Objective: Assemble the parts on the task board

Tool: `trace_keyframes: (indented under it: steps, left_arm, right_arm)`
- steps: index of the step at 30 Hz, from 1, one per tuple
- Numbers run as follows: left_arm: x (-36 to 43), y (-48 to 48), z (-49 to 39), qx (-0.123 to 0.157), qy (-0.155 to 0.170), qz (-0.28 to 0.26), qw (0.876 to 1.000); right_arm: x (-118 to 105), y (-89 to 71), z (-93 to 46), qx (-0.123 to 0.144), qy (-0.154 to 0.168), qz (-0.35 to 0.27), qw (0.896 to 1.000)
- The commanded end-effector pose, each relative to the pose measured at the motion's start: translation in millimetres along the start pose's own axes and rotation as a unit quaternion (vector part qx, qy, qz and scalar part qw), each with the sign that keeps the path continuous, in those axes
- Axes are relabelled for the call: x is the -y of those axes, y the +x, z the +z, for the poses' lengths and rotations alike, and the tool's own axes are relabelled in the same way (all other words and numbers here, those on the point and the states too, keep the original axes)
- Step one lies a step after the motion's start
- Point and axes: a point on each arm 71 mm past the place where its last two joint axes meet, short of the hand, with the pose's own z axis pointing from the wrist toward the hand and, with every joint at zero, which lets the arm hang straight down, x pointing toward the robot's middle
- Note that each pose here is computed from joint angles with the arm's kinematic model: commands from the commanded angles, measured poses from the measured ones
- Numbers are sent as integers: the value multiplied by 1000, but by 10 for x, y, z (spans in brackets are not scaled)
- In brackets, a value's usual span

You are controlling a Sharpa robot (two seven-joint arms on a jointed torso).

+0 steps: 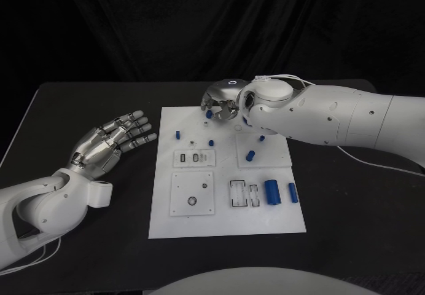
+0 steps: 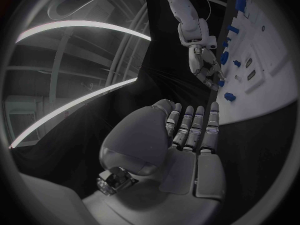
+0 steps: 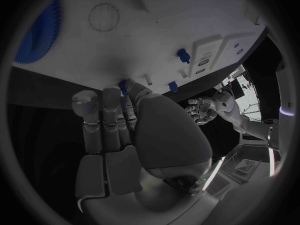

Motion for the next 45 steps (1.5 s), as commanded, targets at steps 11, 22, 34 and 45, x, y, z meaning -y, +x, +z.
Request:
trace_keyframes:
  steps: [11, 22, 34, 45]
  left_arm:
    - [94, -19, -12, -2, 55, -4, 998]
    - [109, -43, -40, 1, 54, -3, 999]
    - [98, -33, -26, -2, 52, -5, 999]
    - [92, -28, -21, -4, 50, -6, 999]
  right_arm:
    - [141, -78, -124, 42, 14, 3, 999]
    - [441, -375, -637, 79, 34, 6, 996]
    - [739, -237, -1010, 41, 73, 14, 996]
    - [873, -89, -987, 22, 96, 15, 995]
